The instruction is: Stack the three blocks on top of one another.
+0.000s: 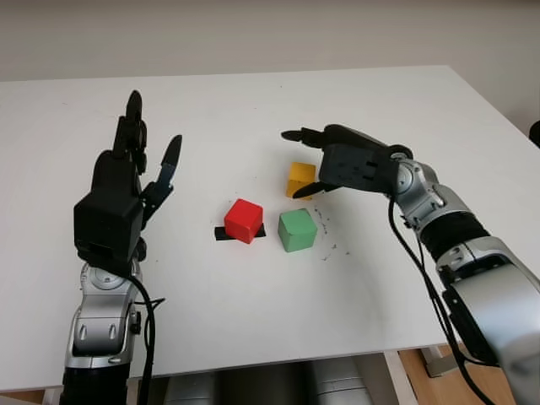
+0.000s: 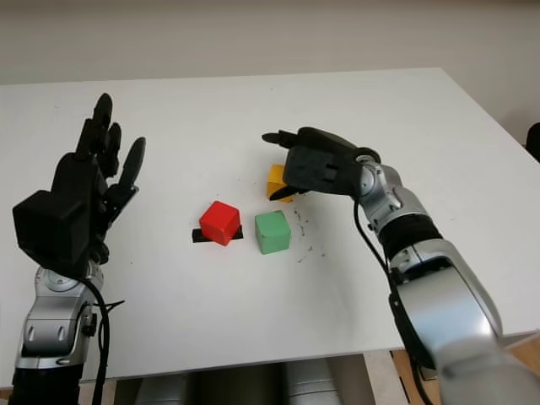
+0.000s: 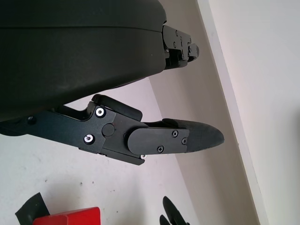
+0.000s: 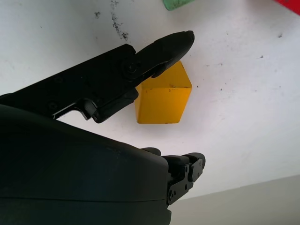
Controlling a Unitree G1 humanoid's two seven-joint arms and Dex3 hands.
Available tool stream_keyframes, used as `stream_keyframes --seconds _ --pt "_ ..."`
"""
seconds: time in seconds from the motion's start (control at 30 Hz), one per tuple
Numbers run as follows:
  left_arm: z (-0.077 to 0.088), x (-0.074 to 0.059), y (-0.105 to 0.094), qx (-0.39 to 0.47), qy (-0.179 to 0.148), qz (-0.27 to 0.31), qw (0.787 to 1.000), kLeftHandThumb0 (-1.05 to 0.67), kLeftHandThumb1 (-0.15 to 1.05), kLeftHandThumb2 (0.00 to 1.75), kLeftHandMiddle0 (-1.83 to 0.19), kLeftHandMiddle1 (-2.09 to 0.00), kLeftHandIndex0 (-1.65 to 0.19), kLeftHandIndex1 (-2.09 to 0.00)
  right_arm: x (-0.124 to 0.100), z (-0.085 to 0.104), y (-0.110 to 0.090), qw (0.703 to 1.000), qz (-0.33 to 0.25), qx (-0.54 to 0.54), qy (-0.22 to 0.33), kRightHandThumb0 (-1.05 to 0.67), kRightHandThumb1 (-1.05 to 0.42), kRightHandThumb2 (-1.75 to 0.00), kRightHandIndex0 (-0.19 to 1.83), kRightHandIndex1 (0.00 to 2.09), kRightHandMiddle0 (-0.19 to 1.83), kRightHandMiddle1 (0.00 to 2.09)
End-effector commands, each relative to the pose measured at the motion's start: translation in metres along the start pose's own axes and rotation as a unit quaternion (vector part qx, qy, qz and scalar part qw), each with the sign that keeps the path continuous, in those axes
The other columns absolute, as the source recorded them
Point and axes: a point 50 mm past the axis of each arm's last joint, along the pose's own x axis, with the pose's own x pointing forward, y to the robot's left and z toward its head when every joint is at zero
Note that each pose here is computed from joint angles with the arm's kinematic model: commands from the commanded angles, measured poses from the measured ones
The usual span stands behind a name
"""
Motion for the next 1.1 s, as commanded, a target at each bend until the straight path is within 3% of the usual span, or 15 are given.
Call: stream_keyframes --seconds 0.0,0.67,0.7,0.83,0.93,1.0,1.07 --pt "0.004 0.0 0.001 0.001 -0.008 -0.001 1.0 -0.61 1.05 0.37 -0.04 -0.05 -0.03 -0.05 0.001 0.002 -0.005 1.0 -0.006 -0.018 0.0 -0.64 -0.83 -0.05 0.29 0.14 0.24 0.14" --pt "0.006 0.0 -0.004 0.004 -0.011 -0.009 1.0 -0.62 1.05 0.37 -0.05 -0.06 -0.04 -0.06 0.002 -0.002 0.011 0.991 -0.036 -0.13 0.007 -0.32 -0.9 -0.06 0.45 0.26 0.49 0.3" --pt "0.006 0.0 -0.004 0.006 -0.011 -0.01 1.0 -0.62 1.05 0.37 -0.05 -0.06 -0.04 -0.06 0.002 -0.002 0.011 0.991 -0.037 -0.127 0.008 -0.31 -0.9 -0.06 0.47 0.32 0.48 0.35" --pt "0.006 0.0 -0.004 0.014 -0.01 -0.012 1.0 -0.62 1.05 0.37 -0.06 -0.06 -0.04 -0.06 0.001 -0.003 0.011 0.993 -0.045 -0.114 0.002 -0.27 -0.94 -0.06 0.31 1.1 0.31 0.92" --pt "0.006 0.0 -0.004 0.015 -0.01 -0.011 1.0 -0.62 1.05 0.37 -0.06 -0.06 -0.04 -0.06 0.0 -0.003 0.012 0.993 -0.055 -0.105 -0.006 -0.23 -0.97 -0.06 0.34 1.56 0.33 1.13" --pt "0.006 0.001 -0.004 0.016 -0.01 -0.012 1.0 -0.62 1.05 0.37 -0.06 -0.06 -0.04 -0.06 0.0 -0.003 0.011 0.993 -0.057 -0.101 -0.01 -0.21 -0.98 -0.06 0.35 1.66 0.34 1.21" --pt "0.006 0.001 -0.005 0.018 -0.01 -0.014 1.0 -0.62 1.05 0.37 -0.06 -0.06 -0.04 -0.06 0.0 -0.003 0.01 0.993 -0.057 -0.1 -0.01 -0.19 -1.0 -0.06 0.32 1.58 0.33 1.26"
